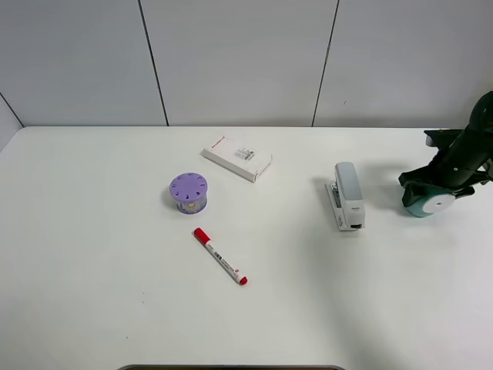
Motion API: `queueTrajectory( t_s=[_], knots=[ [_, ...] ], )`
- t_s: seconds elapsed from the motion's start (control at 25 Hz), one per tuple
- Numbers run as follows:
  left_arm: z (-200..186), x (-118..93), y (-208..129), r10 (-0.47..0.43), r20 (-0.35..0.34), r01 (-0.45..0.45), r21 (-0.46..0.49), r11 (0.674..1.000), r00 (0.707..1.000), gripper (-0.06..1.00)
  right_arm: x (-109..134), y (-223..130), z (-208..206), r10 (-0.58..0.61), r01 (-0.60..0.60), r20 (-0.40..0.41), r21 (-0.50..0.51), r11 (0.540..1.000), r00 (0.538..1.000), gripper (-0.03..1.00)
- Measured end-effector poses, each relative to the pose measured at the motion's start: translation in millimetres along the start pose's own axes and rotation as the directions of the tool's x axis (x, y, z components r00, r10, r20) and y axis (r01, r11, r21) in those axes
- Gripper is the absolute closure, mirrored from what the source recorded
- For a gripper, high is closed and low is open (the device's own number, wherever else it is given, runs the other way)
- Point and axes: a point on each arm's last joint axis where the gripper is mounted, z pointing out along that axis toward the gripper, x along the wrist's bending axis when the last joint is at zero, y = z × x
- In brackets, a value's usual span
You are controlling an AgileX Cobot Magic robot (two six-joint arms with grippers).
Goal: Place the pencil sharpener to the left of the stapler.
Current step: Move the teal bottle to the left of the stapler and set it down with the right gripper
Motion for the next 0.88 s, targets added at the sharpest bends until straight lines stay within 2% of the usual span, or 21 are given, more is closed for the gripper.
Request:
queueTrajectory(
  t_s=[0.44, 0.88],
  knots=[
    [0, 0, 0, 0.0, 0.0, 0.0, 0.0, 1.0, 1.0, -0.01, 2, 4, -42, 0.031, -0.029, 0.023, -0.089, 0.996, 0.999, 0.29],
    [0, 0, 0, 0.0, 0.0, 0.0, 0.0, 1.0, 1.0, -0.01, 10, -2, -113, 0.102, -0.093, 0.033, -0.214, 0.972, 0.994, 0.29]
  ],
)
